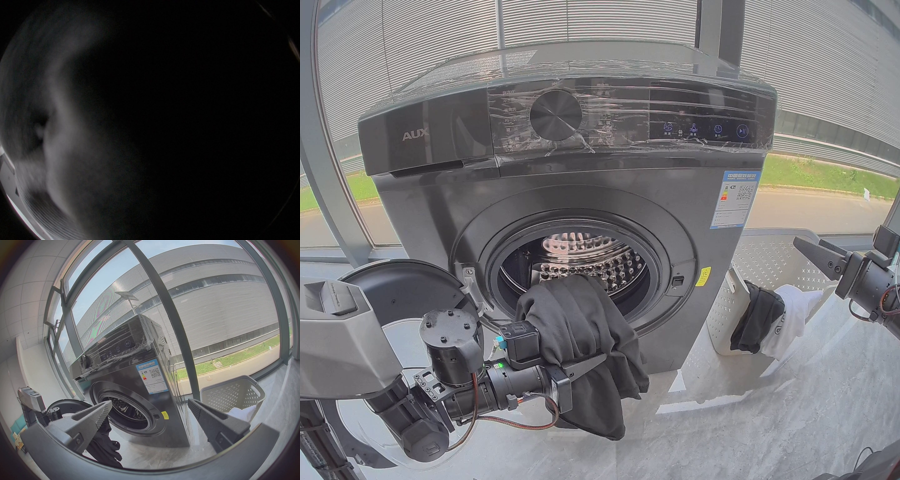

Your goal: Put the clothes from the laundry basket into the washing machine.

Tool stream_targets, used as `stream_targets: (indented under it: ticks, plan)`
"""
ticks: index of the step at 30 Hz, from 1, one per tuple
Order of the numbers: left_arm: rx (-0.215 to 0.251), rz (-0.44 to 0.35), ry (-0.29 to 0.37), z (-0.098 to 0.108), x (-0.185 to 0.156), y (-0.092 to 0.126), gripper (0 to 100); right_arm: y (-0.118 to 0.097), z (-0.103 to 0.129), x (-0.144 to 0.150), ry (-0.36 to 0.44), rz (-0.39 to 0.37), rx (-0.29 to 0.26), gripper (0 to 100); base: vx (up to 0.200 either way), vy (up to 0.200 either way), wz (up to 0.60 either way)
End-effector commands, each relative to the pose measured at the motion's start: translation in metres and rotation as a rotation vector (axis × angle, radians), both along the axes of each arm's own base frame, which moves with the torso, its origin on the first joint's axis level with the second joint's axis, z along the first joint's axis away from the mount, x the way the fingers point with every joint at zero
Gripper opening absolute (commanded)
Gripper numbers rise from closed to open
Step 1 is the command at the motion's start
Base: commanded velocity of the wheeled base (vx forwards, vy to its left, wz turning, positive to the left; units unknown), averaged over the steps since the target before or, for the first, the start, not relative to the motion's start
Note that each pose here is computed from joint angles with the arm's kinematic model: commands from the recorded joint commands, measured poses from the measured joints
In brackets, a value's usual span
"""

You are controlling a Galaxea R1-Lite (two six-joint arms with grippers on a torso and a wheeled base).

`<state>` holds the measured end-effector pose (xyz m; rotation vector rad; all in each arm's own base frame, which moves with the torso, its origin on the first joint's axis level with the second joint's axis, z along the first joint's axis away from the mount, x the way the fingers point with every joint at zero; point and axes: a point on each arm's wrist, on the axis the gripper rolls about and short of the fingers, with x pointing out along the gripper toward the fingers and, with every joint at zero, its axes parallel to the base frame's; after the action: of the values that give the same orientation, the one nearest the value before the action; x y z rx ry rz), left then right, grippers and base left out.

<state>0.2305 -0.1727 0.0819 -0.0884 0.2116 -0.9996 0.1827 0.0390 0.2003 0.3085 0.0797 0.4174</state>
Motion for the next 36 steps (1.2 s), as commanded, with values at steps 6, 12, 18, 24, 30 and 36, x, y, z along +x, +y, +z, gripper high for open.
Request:
stream_targets:
  ticks: [6, 12, 18, 24, 30, 36]
  plan:
    - [-0.007, 0.132, 0.027, -0.001, 0.007, 0.008, 0, 0.0, -0.001, 0.001, 0.003, 0.002, 0.0, 100, 0.0, 0.0, 0.0]
    - [-0.041, 0.212, 0.029, 0.003, 0.016, 0.004, 0, 0.0, 0.0, 0.001, 0.002, 0.002, 0.0, 100, 0.0, 0.0, 0.0]
    - [-0.072, 0.197, 0.027, 0.005, 0.029, -0.009, 0, 0.0, 0.001, 0.001, -0.004, 0.002, 0.001, 100, 0.0, 0.0, 0.0]
    - [-0.096, 0.276, 0.047, -0.001, 0.043, -0.013, 0, 0.001, 0.004, 0.002, -0.012, 0.002, 0.002, 100, 0.0, 0.0, 0.0]
    - [-0.067, 0.386, 0.103, -0.017, 0.061, -0.007, 0, 0.001, 0.005, 0.003, -0.015, 0.002, 0.003, 100, 0.0, 0.0, 0.0]
    - [-0.121, 0.509, 0.127, -0.024, 0.088, -0.006, 0, 0.001, 0.006, 0.004, -0.019, 0.0, 0.004, 100, 0.0, 0.0, 0.0]
